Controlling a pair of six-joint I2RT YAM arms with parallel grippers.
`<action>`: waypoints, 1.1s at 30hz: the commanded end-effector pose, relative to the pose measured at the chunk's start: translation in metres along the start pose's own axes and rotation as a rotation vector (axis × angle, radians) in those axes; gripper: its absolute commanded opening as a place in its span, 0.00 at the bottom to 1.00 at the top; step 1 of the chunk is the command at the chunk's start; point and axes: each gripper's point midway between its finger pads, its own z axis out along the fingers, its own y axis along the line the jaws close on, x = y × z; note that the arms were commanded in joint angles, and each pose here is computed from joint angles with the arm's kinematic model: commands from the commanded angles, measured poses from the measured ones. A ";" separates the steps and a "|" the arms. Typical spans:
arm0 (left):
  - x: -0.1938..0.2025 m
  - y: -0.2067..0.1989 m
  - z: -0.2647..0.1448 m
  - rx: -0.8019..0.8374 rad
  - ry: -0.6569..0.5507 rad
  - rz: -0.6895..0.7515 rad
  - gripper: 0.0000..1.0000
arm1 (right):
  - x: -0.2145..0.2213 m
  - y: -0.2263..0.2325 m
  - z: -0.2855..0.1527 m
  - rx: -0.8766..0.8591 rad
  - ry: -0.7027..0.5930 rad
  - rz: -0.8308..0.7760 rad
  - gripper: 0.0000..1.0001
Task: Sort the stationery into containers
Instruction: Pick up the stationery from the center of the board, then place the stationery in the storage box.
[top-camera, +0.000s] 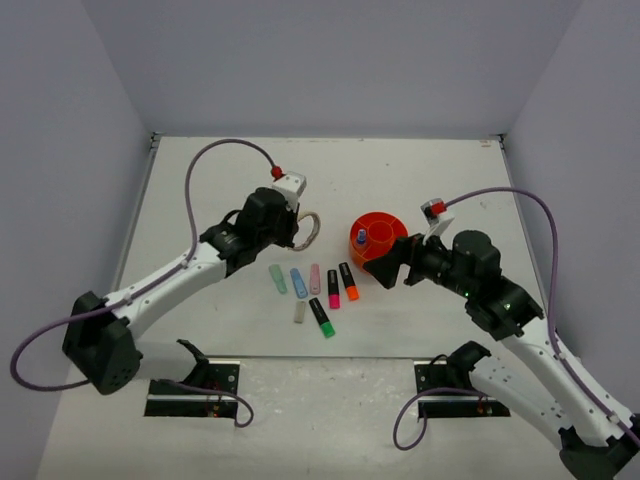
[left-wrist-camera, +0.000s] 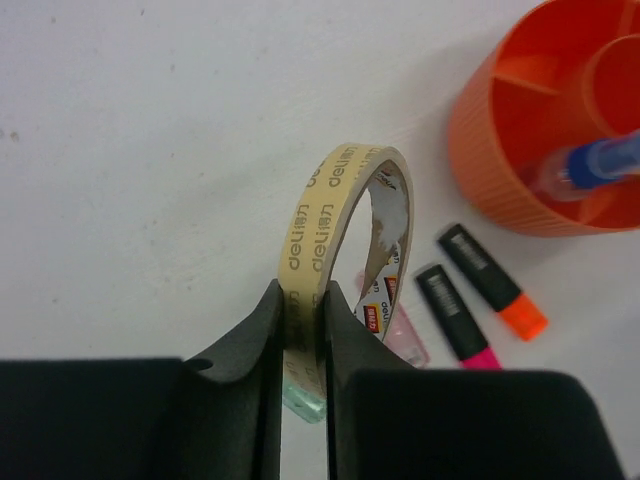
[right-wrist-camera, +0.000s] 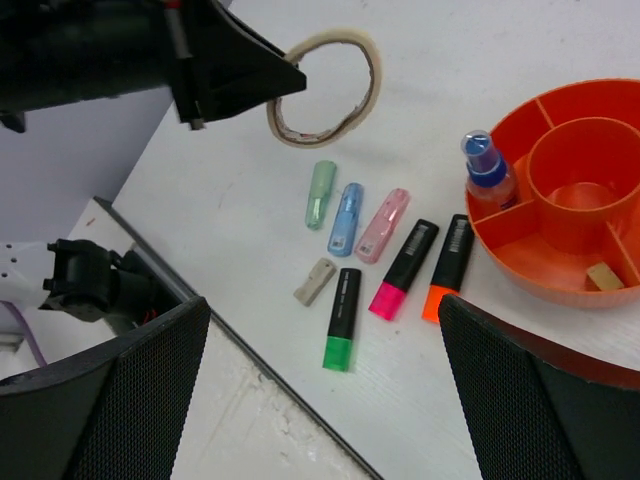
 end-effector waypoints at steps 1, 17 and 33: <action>-0.038 -0.051 -0.061 0.325 -0.193 -0.075 0.00 | -0.036 0.054 0.007 -0.229 -0.032 0.036 0.99; -0.047 -0.129 -0.170 0.943 -0.350 0.022 0.00 | -0.067 0.108 0.025 -0.504 0.045 -0.099 0.23; -0.077 -0.122 -0.161 0.851 -0.396 -0.026 0.00 | -0.045 0.090 0.022 -0.439 0.070 -0.099 0.56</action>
